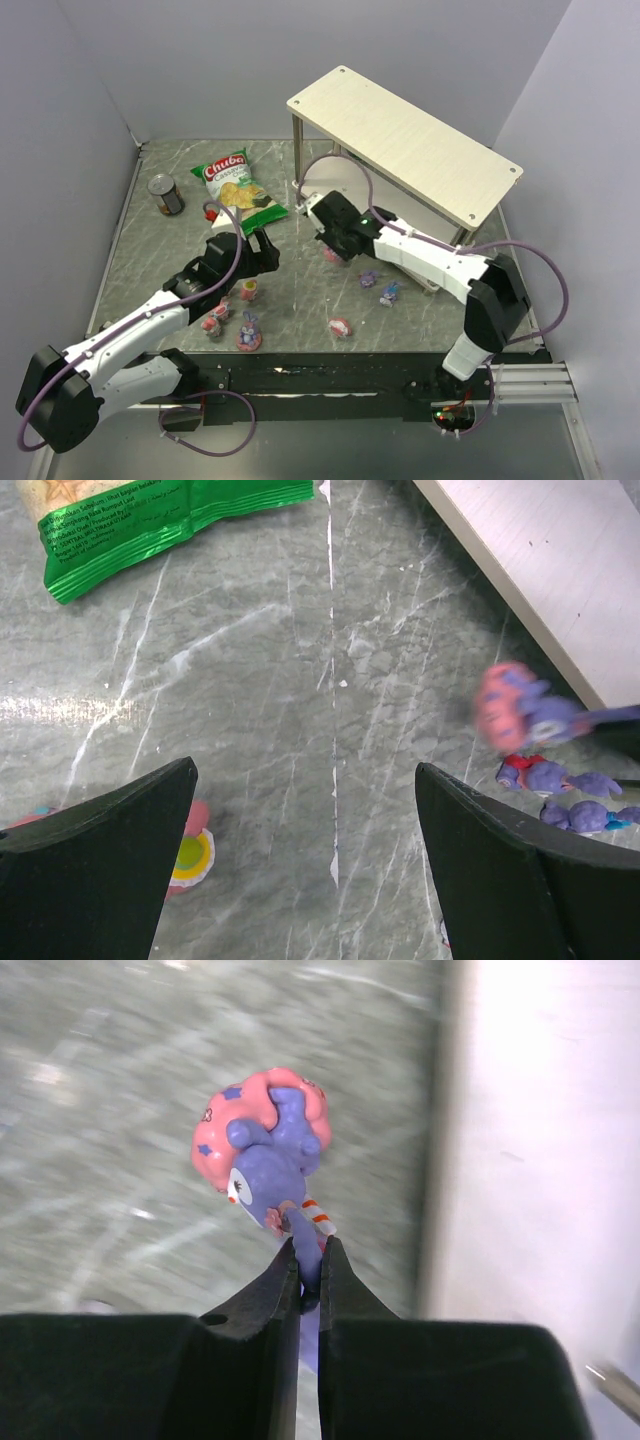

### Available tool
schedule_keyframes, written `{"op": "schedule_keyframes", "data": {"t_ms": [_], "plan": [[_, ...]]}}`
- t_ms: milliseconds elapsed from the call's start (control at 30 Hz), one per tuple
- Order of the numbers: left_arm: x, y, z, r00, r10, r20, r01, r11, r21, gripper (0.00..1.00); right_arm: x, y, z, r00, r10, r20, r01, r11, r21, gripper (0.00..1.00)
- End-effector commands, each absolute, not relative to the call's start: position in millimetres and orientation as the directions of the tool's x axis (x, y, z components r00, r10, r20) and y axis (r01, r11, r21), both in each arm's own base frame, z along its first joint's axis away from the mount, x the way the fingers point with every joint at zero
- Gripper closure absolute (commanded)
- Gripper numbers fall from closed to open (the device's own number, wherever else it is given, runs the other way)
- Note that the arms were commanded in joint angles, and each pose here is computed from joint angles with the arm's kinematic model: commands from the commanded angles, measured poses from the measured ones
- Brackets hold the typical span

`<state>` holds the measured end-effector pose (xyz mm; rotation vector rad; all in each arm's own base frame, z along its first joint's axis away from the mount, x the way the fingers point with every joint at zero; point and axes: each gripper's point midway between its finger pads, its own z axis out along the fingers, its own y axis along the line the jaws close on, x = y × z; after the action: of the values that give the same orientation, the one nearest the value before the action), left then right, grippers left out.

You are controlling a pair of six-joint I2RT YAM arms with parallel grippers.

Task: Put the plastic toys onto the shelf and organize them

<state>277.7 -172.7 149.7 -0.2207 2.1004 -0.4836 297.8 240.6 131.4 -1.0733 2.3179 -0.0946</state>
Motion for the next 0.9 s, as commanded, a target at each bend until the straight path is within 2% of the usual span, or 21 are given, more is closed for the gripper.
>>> {"op": "schedule_keyframes", "data": {"t_ms": [0,267,500,633,867], "plan": [[283,-180,152,-0.533,-0.35,-0.77,0.057,0.893,-0.446,0.04,319,188,178,-0.496,-0.738,-0.457,-0.576,0.673,-0.463,1.0],[287,-186,149,-0.538,-0.346,-0.769,0.073,0.89,-0.451,0.04,347,135,190,-0.543,-0.719,-0.435,-0.466,0.688,-0.556,1.0],[286,-189,146,-0.546,-0.335,-0.768,0.087,0.889,-0.45,0.04,349,107,180,-0.543,-0.768,-0.34,-0.446,0.606,-0.659,1.0],[286,-189,145,-0.548,-0.331,-0.768,0.092,0.889,-0.449,0.04,346,98,175,-0.551,-0.774,-0.31,-0.447,0.588,-0.674,1.0],[285,-190,144,-0.553,-0.323,-0.768,0.099,0.89,-0.446,0.04,343,88,174,-0.57,-0.757,-0.32,-0.438,0.61,-0.661,0.98]]}}
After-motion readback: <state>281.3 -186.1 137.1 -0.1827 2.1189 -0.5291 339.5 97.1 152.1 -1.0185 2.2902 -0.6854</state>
